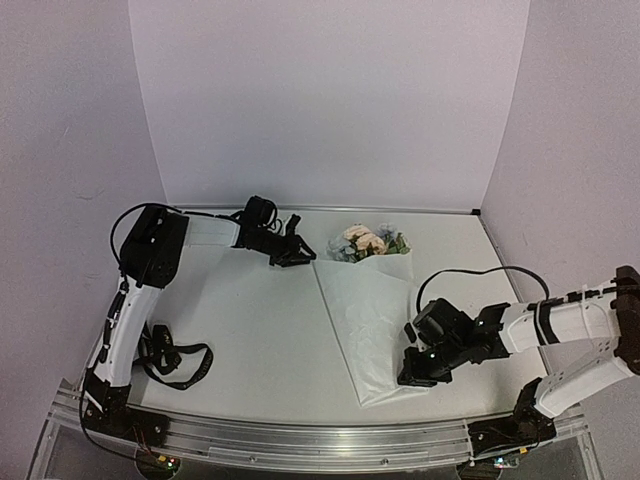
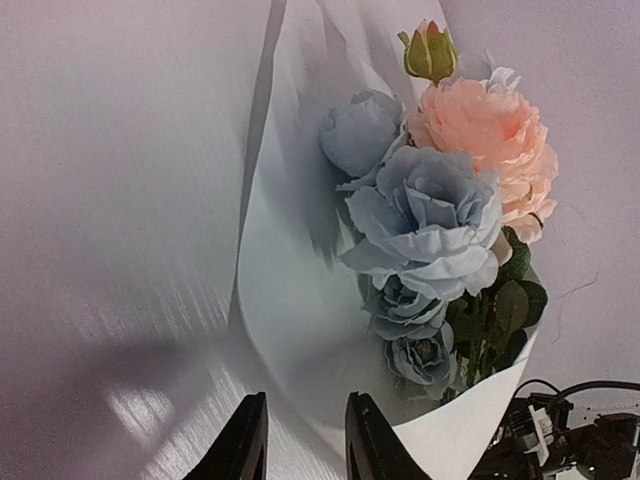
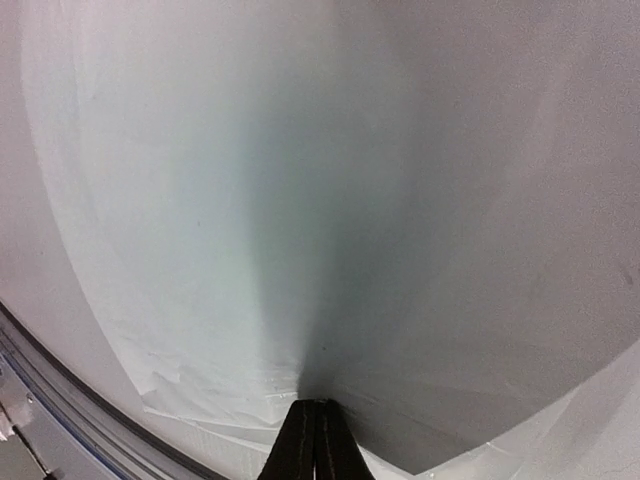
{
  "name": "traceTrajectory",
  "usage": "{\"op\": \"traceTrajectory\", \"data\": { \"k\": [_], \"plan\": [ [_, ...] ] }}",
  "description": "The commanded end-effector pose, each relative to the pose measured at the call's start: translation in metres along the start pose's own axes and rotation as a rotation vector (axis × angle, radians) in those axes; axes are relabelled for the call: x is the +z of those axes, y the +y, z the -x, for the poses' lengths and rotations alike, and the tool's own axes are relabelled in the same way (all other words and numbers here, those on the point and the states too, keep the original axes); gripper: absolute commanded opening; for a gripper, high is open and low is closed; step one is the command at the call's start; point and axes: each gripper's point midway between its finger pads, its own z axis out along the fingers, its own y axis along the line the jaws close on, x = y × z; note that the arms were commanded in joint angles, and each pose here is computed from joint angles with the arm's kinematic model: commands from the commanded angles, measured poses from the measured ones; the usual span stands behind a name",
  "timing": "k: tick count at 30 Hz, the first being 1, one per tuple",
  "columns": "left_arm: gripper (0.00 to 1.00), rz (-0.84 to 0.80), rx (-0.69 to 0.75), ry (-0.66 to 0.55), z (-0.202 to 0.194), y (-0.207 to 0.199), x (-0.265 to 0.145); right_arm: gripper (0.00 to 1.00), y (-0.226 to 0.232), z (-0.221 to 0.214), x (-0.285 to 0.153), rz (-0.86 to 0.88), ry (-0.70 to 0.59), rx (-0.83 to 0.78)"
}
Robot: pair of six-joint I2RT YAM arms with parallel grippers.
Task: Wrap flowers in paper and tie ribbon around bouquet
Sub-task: Press the fold line of the folded bouquet, then adjust the folded bouquet at the center of the board.
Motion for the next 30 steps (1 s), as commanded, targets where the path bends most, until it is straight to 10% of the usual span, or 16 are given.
{"op": "traceTrajectory", "data": {
  "k": [1,15,30],
  "plan": [
    [0.31,0.024,0.107,-0.054,0.018,-0.047,-0.032,0.09,0.020,0.023,-0.027,0.057,-0.038,0.065],
    [0.40,0.110,0.128,-0.070,-0.078,-0.120,-0.071,0.62,-0.028,0.020,-0.050,-0.020,0.043,0.110],
    [0.40,0.047,0.044,0.039,-0.170,-0.125,-0.059,0.40,-0.048,0.027,-0.019,-0.037,0.054,0.166]
  ]
}}
